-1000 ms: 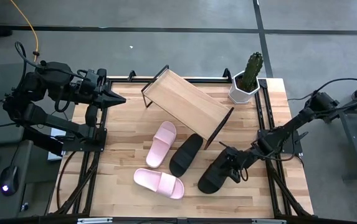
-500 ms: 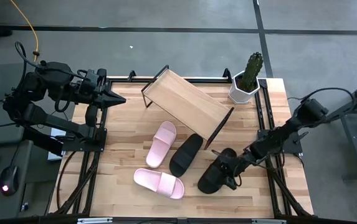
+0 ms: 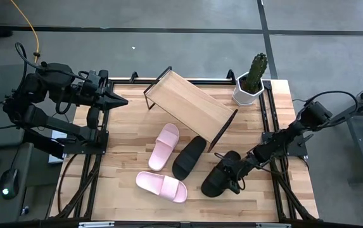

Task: Pick and place slides into the shelf
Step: Put the right black slipper on the shelf

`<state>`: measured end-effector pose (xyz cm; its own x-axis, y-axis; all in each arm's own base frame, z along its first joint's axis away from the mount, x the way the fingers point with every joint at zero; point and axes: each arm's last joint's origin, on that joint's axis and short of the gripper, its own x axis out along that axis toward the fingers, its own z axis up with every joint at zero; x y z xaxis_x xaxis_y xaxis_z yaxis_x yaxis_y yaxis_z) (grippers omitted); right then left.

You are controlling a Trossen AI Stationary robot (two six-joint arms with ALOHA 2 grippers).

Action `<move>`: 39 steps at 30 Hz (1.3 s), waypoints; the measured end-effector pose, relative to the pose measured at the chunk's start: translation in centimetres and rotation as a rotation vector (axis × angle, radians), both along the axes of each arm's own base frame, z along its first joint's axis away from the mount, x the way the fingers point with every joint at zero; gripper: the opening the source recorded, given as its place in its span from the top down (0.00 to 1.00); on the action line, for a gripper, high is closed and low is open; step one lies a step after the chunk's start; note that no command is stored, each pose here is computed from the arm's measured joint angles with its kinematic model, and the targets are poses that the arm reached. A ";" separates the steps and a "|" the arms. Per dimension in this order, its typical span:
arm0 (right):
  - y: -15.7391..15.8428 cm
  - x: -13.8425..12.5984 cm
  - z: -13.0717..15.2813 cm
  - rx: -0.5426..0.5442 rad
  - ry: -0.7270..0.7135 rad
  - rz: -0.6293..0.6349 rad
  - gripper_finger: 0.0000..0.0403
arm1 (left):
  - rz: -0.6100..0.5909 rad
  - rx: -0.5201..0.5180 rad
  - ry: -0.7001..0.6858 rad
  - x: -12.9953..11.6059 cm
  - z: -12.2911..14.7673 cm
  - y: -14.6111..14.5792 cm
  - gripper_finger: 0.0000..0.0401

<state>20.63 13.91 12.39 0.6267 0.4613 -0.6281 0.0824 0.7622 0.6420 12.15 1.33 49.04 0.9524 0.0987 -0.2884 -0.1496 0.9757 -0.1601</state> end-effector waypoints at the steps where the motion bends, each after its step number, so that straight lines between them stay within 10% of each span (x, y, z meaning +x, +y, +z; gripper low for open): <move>1: 0.0 0.0 0.0 0.001 -0.001 0.000 0.55 | 0.000 0.000 0.000 0.0 0.0 0.0 1.00; 15: 0.0 0.0 0.0 -0.003 -0.007 0.003 0.98 | 0.000 -0.003 0.028 1.1 -0.3 0.1 1.00; 39: -0.2 -0.3 2.5 0.064 -0.098 0.014 1.00 | -0.001 -0.001 0.036 1.5 -0.4 0.2 1.00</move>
<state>20.35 13.75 14.86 0.6772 0.5076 -0.5328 0.0062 0.7200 0.6939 13.67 1.50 48.64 0.9416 0.0974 -0.3224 -0.1541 0.9758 -0.1553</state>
